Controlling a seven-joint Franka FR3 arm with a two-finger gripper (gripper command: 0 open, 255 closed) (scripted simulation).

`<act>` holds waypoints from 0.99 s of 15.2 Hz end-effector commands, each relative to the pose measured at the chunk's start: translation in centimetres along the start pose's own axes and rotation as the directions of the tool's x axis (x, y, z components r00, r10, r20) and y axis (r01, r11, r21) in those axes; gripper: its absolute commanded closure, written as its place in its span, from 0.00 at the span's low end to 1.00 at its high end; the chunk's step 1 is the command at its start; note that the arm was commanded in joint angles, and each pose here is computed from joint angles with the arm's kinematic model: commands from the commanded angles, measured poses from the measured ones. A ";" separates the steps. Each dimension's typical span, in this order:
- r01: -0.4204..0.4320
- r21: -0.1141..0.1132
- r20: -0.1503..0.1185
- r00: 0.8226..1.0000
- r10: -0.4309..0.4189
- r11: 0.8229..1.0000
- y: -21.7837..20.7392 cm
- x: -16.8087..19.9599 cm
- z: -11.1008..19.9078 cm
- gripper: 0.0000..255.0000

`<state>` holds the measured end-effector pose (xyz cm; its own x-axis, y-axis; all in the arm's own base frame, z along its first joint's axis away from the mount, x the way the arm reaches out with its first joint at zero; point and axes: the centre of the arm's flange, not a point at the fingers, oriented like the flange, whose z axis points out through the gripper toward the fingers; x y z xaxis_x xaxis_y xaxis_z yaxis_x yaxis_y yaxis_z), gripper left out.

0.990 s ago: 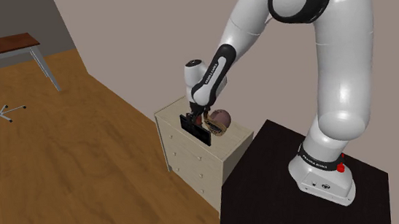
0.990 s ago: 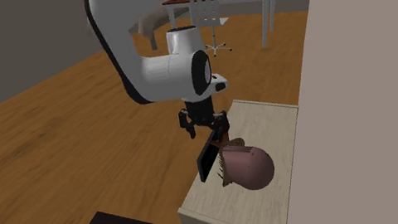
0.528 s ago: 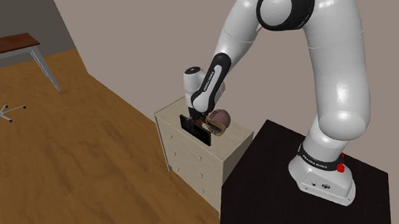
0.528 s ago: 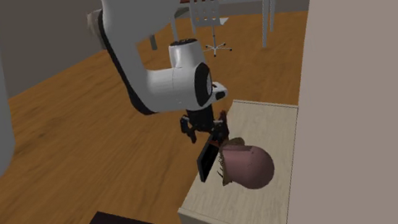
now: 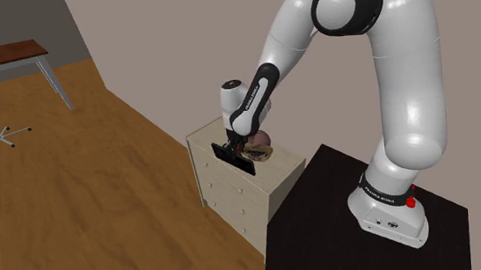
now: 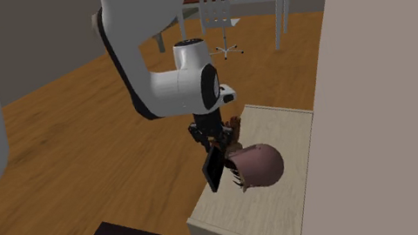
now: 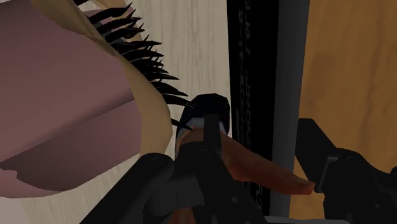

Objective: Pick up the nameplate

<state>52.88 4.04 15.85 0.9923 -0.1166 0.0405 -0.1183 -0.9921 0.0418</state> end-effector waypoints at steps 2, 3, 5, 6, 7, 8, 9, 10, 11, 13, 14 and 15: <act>-0.002 -0.006 0.025 1.000 0.002 1.000 0.2 -0.7 1.0 1.00; -0.002 -0.004 0.026 1.000 0.002 1.000 1.0 -0.2 1.6 1.00; -0.002 -0.004 0.026 1.000 0.002 1.000 1.1 -0.1 0.6 1.00; -0.002 -0.004 0.026 1.000 0.002 1.000 1.1 -0.1 0.0 1.00; -0.002 -0.004 0.026 1.000 0.002 1.000 1.1 -0.1 -0.5 1.00; -0.002 -0.004 0.026 1.000 0.002 1.000 1.1 -0.1 -1.0 1.00; -0.002 -0.004 0.026 1.000 0.002 1.000 1.2 0.0 -1.5 1.00; -0.002 -0.004 0.026 1.000 0.002 1.000 1.2 0.0 -2.1 1.00; -0.002 -0.004 0.026 1.000 0.002 1.000 1.2 0.0 -2.6 1.00; -0.002 -0.004 0.026 1.000 0.002 1.000 1.2 0.0 -3.7 1.00; -0.002 -0.004 0.026 1.000 0.002 1.000 1.3 0.1 -4.2 1.00; -0.002 -0.004 0.026 1.000 0.002 1.000 1.3 0.1 -4.7 1.00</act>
<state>52.70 2.96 20.05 0.9927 -0.1197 0.0141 -0.1203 -0.9917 0.0459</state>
